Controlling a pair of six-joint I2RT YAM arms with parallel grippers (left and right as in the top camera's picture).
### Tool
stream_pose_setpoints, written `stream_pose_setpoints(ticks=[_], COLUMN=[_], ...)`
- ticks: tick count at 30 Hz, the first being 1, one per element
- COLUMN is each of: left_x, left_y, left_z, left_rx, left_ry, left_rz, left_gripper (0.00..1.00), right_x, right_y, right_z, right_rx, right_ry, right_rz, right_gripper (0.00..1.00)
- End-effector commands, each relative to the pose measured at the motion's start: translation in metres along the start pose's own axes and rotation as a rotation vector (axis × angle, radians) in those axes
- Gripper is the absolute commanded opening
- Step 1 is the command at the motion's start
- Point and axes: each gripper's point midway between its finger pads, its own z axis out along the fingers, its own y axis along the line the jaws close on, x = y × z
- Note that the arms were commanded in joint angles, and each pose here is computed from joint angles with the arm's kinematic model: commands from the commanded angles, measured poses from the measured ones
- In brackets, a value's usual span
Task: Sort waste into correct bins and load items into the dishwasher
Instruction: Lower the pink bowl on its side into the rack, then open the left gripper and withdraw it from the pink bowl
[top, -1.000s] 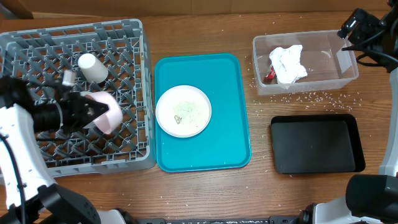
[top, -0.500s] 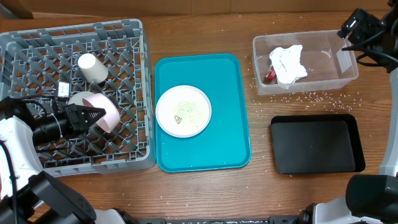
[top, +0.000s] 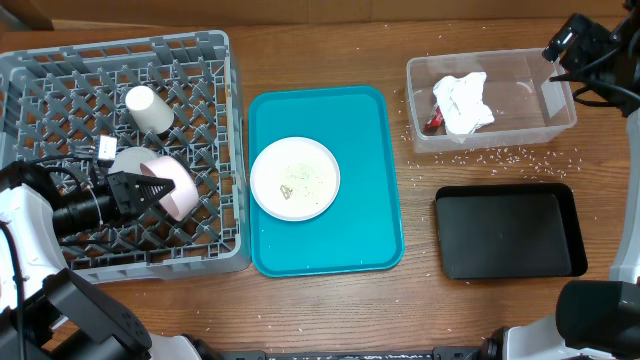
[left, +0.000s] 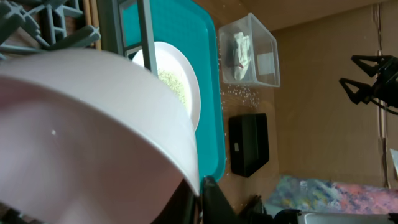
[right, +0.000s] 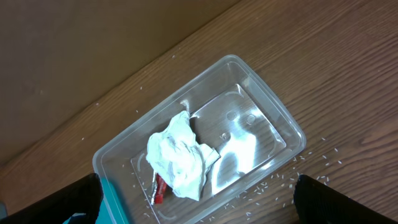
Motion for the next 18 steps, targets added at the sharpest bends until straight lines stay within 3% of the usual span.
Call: stream_pose_setpoints(ticks=[1,5,11,12,14,18], left_x=[-0.001,-0.001,0.001,0.001,0.001,-0.002], left_y=[0.004,0.011,0.02,0.02,0.02,0.021], left_z=[0.001,0.001,0.001,0.001,0.001,0.0], left_rx=[-0.003,-0.037,-0.083,-0.084,-0.084,-0.092], left_ry=[0.0,0.007,0.024,0.024,0.025,0.014], left_rz=[0.033,0.033,-0.021,-0.024,-0.048,-0.043], left_gripper=[0.12,0.04,0.04,0.06,0.18,0.28], right_x=[-0.009,-0.009,-0.009,-0.009,-0.009,-0.009], right_y=[0.002,0.002,0.002,0.002,0.002,0.002], right_z=[-0.01,-0.01,-0.01,-0.01,-0.01,-0.01], right_rx=[-0.008,-0.008,-0.008,-0.008,-0.008,-0.008], right_ry=[-0.037,-0.037,-0.037,-0.037,-0.037,-0.037], right_rz=[0.004,0.004,0.004,0.004,0.004,0.004], right_gripper=[1.0,1.0,1.0,1.0,1.0,1.0])
